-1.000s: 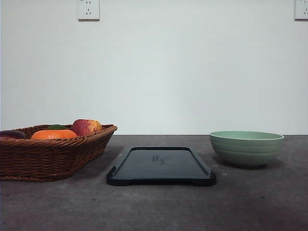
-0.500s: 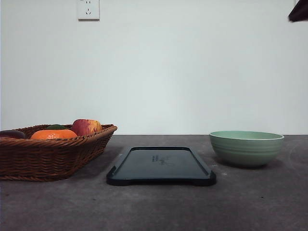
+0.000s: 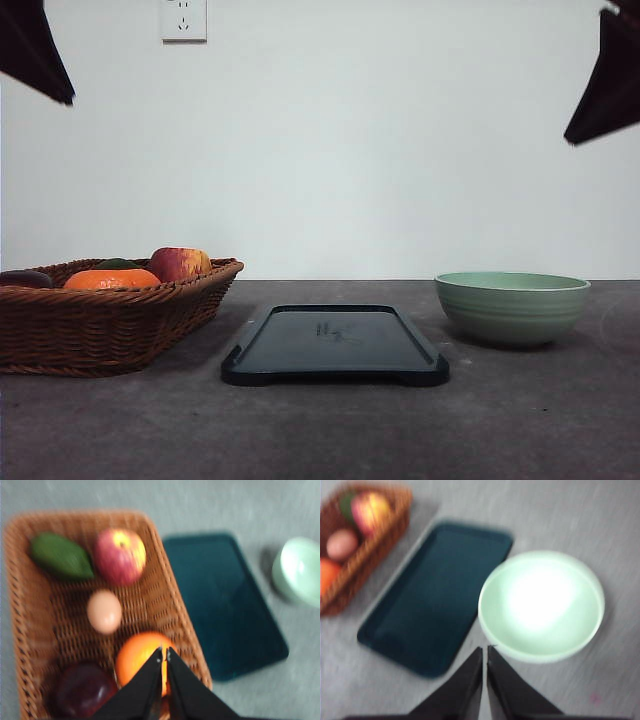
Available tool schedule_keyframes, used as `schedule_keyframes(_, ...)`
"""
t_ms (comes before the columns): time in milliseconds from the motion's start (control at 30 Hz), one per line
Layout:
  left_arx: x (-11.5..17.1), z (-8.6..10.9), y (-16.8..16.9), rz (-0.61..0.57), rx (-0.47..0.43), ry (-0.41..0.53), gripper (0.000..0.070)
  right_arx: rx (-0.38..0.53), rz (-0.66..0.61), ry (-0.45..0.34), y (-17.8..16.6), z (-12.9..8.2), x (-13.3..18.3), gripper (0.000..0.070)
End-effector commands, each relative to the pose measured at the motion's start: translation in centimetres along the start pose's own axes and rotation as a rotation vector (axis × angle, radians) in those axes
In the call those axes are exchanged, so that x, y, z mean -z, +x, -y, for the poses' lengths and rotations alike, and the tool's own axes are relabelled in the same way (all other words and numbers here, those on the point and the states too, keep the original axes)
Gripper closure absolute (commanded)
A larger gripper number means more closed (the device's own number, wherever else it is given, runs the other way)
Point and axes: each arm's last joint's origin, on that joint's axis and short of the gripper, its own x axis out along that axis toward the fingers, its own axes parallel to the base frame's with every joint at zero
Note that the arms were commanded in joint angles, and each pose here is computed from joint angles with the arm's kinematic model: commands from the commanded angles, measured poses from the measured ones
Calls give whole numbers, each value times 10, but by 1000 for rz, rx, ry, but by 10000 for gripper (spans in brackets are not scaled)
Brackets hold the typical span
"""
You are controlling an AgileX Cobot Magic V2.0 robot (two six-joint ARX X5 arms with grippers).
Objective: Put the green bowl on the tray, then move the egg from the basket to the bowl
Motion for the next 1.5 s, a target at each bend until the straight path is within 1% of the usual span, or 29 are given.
schedule_keyframes(0,-6,3,0,9,14,38,700,-8,3,-32,0,-2,-5,693)
schedule_keyframes(67,-6,5,2,2,19,44,696,-8,-1,-42,0,-2,-4,690)
schedule_keyframes(100,-6,5,2,3,21,47,658,-8,1,-46,0,-2,-4,678)
schedule_keyframes(133,-6,6,2,5,22,49,589,-8,1,-48,0,-2,-4,642)
schedule_keyframes(167,-6,6,2,7,22,51,499,-8,0,-47,0,-2,-4,590)
schedule_keyframes(200,-6,6,2,8,22,51,393,-7,-2,-46,0,-2,-4,505)
schedule_keyframes(233,-7,6,2,9,22,51,331,-7,-4,-45,0,-2,-4,431)
schedule_keyframes(267,-7,6,2,9,22,51,295,-7,-6,-44,0,-2,-4,366)
schedule_keyframes(333,-6,6,2,8,22,51,289,-7,-9,-41,0,-2,-3,326)
schedule_keyframes(400,-6,6,2,8,22,51,290,-6,-14,-22,0,-2,-3,328)
schedule_keyframes(467,-6,6,2,8,22,51,290,5,-25,0,-1,-2,-4,337)
schedule_keyframes(567,-6,6,2,8,22,50,290,56,-63,25,-2,-1,-9,379)
schedule_keyframes(633,-6,6,2,8,22,50,291,99,-104,41,-2,1,-15,382)
schedule_keyframes(700,-6,6,2,7,22,50,291,133,-162,76,1,2,-23,382)
schedule_keyframes(767,-6,6,2,6,22,49,291,149,-227,105,6,5,-32,382)
schedule_keyframes(933,-6,6,2,7,22,46,291,178,-363,156,33,18,-52,382)
schedule_keyframes(1000,-6,6,2,7,22,46,291,195,-384,161,48,25,-57,382)
schedule_keyframes(1167,-6,6,2,8,22,43,291,295,-421,156,81,44,-65,382)
schedule_keyframes(1400,-6,6,2,9,22,44,292,329,-456,192,115,72,-57,383)
schedule_keyframes(1467,-6,6,2,9,22,44,292,336,-476,208,123,80,-53,399)
